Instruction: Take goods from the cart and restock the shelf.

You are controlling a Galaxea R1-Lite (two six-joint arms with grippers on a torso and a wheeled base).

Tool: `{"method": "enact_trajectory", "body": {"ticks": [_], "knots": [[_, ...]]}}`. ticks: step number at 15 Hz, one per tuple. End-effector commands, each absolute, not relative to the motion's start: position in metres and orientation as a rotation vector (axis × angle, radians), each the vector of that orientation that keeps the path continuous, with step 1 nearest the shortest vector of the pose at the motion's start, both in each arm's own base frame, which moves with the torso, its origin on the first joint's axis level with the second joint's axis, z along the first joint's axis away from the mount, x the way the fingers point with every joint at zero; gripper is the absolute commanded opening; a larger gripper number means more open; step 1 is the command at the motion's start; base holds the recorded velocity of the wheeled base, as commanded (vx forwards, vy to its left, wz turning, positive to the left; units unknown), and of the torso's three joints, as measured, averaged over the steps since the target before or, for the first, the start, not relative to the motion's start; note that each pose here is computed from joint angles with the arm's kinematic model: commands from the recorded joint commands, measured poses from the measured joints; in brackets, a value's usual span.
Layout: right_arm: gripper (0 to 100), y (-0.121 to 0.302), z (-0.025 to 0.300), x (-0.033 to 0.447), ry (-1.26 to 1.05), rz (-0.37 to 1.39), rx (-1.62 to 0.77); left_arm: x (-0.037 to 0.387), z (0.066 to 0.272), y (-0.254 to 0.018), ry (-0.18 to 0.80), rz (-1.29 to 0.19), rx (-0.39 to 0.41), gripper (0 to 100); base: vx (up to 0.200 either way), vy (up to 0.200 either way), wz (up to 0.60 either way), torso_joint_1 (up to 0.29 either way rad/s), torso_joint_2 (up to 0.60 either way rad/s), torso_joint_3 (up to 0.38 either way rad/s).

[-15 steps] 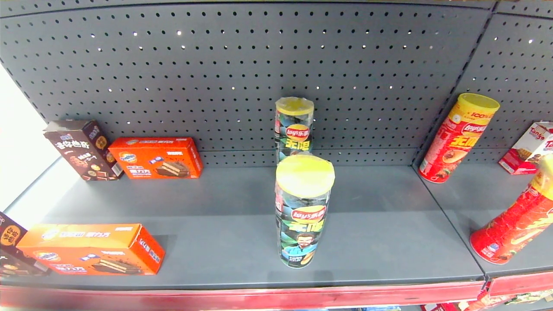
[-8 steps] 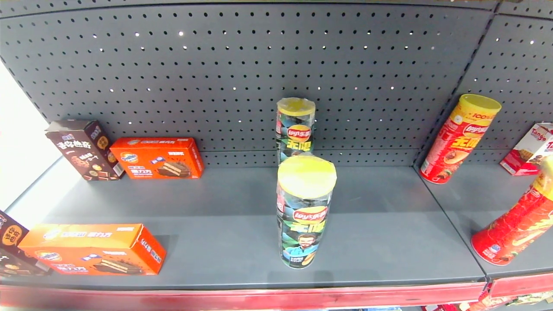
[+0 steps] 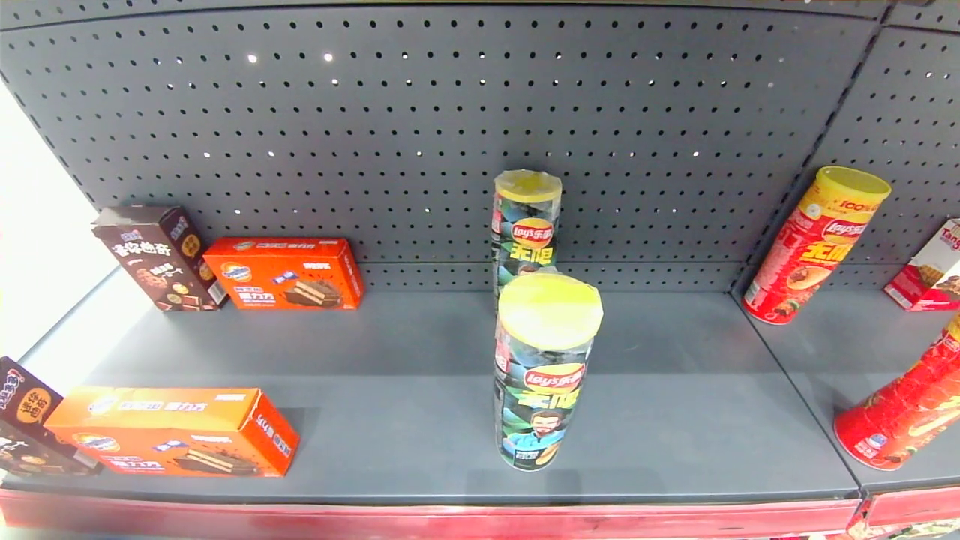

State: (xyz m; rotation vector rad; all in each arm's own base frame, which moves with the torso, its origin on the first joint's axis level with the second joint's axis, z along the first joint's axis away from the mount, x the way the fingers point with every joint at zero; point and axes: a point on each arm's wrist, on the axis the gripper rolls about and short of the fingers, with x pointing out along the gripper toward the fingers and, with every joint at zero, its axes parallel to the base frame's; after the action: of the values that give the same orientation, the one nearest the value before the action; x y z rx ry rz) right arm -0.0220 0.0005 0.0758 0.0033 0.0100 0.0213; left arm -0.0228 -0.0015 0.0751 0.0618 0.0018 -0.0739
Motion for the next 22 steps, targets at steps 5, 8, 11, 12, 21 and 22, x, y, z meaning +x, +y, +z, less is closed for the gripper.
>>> {"method": "enact_trajectory", "body": {"ticks": [5, 8, 11, 12, 21, 22], "knots": [[100, 0.0005, 0.0759, -0.0219, 0.011, 0.021, 0.003, -0.0229, 0.0752, -0.0015, 0.001, -0.074, 0.043, 100, 0.0, -0.08, 0.0, 0.002, 0.0, 0.001], [100, 0.0005, 0.0759, -0.0219, 0.011, 0.021, 0.003, -0.0229, 0.0752, -0.0016, 0.001, -0.075, 0.043, 100, 0.0, 0.0, 0.0, 0.0, 0.0, 0.0], [100, 0.0005, 0.0759, -0.0219, 0.011, 0.023, 0.003, -0.0229, 0.0752, -0.0016, 0.001, -0.075, 0.044, 100, 0.0, 0.0, 0.0, 0.0, 0.0, 0.0], [100, 0.0005, 0.0759, -0.0219, 0.011, 0.023, 0.003, -0.0229, 0.0752, -0.0016, 0.001, -0.075, 0.044, 100, -0.2, 0.0, 0.0, -0.002, 0.01, 0.002], [100, 0.0005, 0.0759, -0.0219, 0.011, 0.023, 0.003, -0.0229, 0.0752, -0.0016, 0.001, -0.075, 0.043, 100, -0.044, 0.0, 0.0, 0.002, 0.0, 0.002], [100, 0.0005, 0.0759, -0.0219, 0.011, 0.023, 0.003, -0.0229, 0.0752, -0.0016, 0.001, -0.075, 0.043, 100, 0.0, 0.0, 0.0, 0.0, 0.0, 0.0]]}}
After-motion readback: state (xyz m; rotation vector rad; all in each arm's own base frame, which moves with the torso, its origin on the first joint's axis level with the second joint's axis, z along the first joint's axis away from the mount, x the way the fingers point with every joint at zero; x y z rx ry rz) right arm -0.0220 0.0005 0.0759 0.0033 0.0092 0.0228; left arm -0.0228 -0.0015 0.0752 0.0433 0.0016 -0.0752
